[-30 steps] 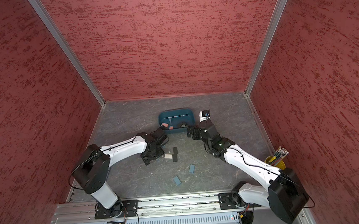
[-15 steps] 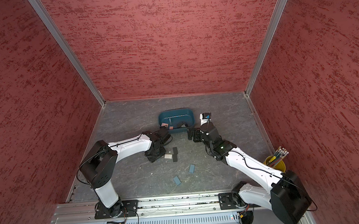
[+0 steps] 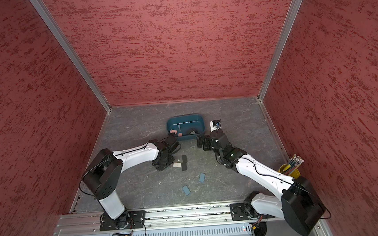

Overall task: Put the eraser in the storage box
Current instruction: Pick up the eraser from the center of the board.

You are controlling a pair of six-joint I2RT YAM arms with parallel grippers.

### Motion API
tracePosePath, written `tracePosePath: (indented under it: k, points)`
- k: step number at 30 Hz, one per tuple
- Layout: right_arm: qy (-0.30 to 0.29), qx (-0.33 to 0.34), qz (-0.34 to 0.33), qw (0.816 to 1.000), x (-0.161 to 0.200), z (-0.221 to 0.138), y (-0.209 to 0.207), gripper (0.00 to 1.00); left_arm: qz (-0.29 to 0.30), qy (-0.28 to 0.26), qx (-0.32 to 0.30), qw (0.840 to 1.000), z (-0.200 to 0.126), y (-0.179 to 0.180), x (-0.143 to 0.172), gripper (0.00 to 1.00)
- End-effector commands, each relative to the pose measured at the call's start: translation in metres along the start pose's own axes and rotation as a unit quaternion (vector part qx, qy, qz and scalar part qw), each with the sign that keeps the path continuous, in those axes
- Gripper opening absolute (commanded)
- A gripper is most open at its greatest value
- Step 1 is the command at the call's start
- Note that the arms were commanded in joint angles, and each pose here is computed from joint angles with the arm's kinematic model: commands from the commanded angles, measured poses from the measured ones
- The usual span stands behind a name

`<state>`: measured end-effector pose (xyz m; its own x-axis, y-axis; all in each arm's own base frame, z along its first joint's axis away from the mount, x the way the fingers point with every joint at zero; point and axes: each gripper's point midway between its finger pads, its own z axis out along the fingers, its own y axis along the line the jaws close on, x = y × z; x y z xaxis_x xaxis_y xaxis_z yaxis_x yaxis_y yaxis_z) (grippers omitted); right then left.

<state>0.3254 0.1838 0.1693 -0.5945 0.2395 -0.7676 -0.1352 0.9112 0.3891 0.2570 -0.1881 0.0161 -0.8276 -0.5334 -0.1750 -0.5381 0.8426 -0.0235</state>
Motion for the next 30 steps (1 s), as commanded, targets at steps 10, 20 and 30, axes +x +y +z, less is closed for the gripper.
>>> tracePosePath:
  k: [10,20,30]
  points:
    - [0.038,0.037,0.018,0.998,0.031,0.009,-0.019,0.99,0.014,0.007,-0.009,1.000,-0.002,0.025,0.011,0.29]
    - [0.053,0.041,0.023,0.998,0.047,0.015,-0.024,0.99,0.049,-0.031,-0.013,0.998,-0.027,0.025,0.002,0.28]
    - [0.063,0.056,0.021,0.996,0.059,0.019,-0.033,0.99,0.071,-0.065,0.000,0.995,-0.057,0.021,-0.010,0.28]
